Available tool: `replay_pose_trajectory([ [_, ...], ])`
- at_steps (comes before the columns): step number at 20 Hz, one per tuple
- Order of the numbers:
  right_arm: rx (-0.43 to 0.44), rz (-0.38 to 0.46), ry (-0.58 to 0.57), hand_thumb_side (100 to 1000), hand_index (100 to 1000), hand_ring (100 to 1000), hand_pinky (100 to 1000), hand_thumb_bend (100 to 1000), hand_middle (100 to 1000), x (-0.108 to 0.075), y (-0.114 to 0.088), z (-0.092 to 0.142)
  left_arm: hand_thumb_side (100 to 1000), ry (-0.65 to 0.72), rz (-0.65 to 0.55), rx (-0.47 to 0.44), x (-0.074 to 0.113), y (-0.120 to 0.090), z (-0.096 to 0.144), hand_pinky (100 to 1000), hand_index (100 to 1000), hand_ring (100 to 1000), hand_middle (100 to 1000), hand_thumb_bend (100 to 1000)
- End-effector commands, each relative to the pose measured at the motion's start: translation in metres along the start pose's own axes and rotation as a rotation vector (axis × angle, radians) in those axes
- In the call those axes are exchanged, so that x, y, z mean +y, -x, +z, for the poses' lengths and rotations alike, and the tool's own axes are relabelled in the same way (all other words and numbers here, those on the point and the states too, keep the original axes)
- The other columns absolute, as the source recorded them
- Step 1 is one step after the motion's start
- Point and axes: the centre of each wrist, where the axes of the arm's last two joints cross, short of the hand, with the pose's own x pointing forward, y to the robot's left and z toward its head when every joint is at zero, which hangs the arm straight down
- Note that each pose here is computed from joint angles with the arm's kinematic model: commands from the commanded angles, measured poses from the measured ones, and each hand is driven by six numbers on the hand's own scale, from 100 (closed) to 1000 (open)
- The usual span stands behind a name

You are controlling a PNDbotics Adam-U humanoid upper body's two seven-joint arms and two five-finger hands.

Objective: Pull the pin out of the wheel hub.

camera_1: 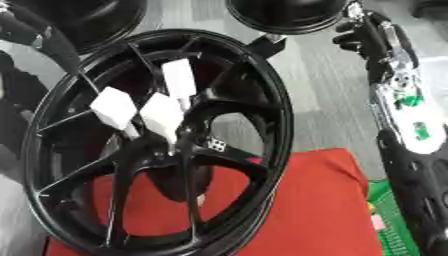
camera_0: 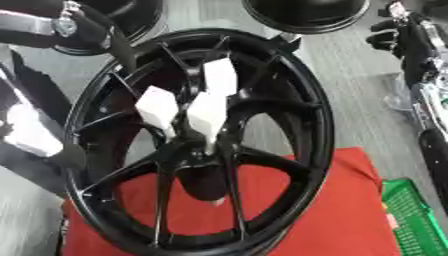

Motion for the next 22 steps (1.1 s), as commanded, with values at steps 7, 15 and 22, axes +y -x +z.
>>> replay_pose_trajectory([
  [7, -0.041, 0.021, 0.001, 707, 749, 616, 764, 100, 575, -0.005, -0.014, -0.005, 234, 0.022, -0.005, 0.038, -0.003, 0.018, -0.007, 923, 828, 880, 822, 717],
  [15, -0.043, 0.018, -0.002, 707, 750, 616, 764, 100, 576, -0.004, -0.014, -0.005, 277, 0.063, 0.000, 0.046, -0.012, 0.025, -0.022, 922, 837, 871, 811, 716],
  [22, -0.042, 0.017, -0.006, 707, 750, 616, 764, 100, 576, -0.003, -0.014, -0.005, 264, 0.048, 0.008, 0.037, -0.009, 0.026, -0.022, 909, 848, 864, 806, 674],
])
